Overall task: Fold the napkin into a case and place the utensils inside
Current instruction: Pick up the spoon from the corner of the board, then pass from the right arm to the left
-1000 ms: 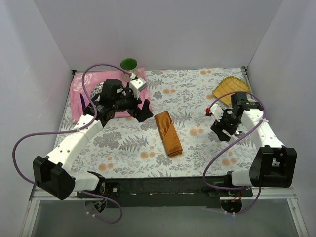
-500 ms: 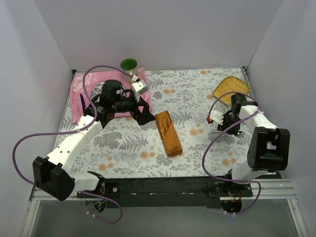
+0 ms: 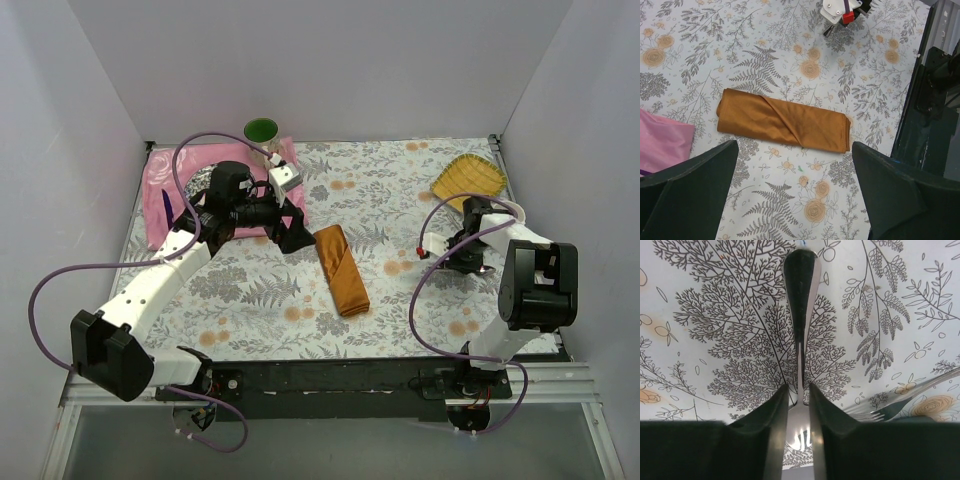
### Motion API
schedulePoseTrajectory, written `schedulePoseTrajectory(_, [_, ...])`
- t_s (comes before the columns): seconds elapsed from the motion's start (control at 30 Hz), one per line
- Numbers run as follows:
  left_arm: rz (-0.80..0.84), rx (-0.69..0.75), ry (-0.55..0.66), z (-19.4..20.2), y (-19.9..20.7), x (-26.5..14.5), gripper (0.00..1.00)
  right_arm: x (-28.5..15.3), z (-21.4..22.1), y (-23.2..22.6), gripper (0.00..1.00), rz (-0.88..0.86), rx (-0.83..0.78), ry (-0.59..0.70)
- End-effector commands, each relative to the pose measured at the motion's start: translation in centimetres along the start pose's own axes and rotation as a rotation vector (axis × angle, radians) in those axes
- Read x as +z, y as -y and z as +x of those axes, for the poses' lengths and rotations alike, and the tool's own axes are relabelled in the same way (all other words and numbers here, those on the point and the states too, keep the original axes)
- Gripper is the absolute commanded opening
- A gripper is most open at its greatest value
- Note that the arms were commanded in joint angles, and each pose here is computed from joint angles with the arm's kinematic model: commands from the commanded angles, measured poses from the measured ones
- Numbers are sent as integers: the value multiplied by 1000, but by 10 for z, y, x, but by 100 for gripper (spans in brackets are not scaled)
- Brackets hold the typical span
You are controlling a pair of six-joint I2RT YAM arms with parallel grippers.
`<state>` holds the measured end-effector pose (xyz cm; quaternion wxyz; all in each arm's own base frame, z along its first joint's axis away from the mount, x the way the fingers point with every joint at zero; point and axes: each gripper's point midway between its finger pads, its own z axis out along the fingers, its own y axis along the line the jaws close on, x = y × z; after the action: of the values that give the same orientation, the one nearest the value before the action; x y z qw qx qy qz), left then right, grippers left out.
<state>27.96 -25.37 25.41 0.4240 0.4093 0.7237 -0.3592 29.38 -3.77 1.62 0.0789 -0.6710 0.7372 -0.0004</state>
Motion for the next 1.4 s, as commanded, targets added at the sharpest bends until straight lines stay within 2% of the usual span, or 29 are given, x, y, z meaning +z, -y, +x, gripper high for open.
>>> schedulePoseTrajectory(0.0, [-32, 44, 18, -12, -4, -5, 98, 16, 3, -19, 24, -75, -33, 5])
schedulePoseTrajectory(0.03, [-46, 38, 18, -12, -7, -4, 98, 19, 3, -26, 19, -102, -46, 10])
schedulePoseTrajectory(0.07, [-52, 25, 17, -12, -8, -3, 98, 19, 2, -31, 9, -116, -48, 16])
schedulePoseTrajectory(0.13, [-51, -9, 13, -13, -12, -1, 98, 18, -2, -40, 2, -148, -45, 37])
schedulePoseTrajectory(0.43, [-19, -129, 39, -17, -13, 8, 98, -21, -26, -42, 1, -132, -19, 128])
schedulePoseTrajectory(0.67, [25, -209, -17, -5, -16, 23, 98, -64, -64, -35, 1, -66, -126, 179])
schedulePoseTrajectory(0.83, [136, -315, -85, 8, -9, 39, 98, -95, -115, -27, 1, 9, -325, 201])
schedulePoseTrajectory(1.07, [294, -518, -213, 24, 3, 68, 83, -135, -200, -19, 1, 185, -619, 233])
schedulePoseTrajectory(1.23, [338, -634, -220, 28, 14, 68, 80, -156, -248, -23, 1, 337, -865, 261])
schedulePoseTrajectory(1.37, [390, -617, -188, 20, 36, 69, 75, -169, -276, -33, 1, 421, -1044, 319])
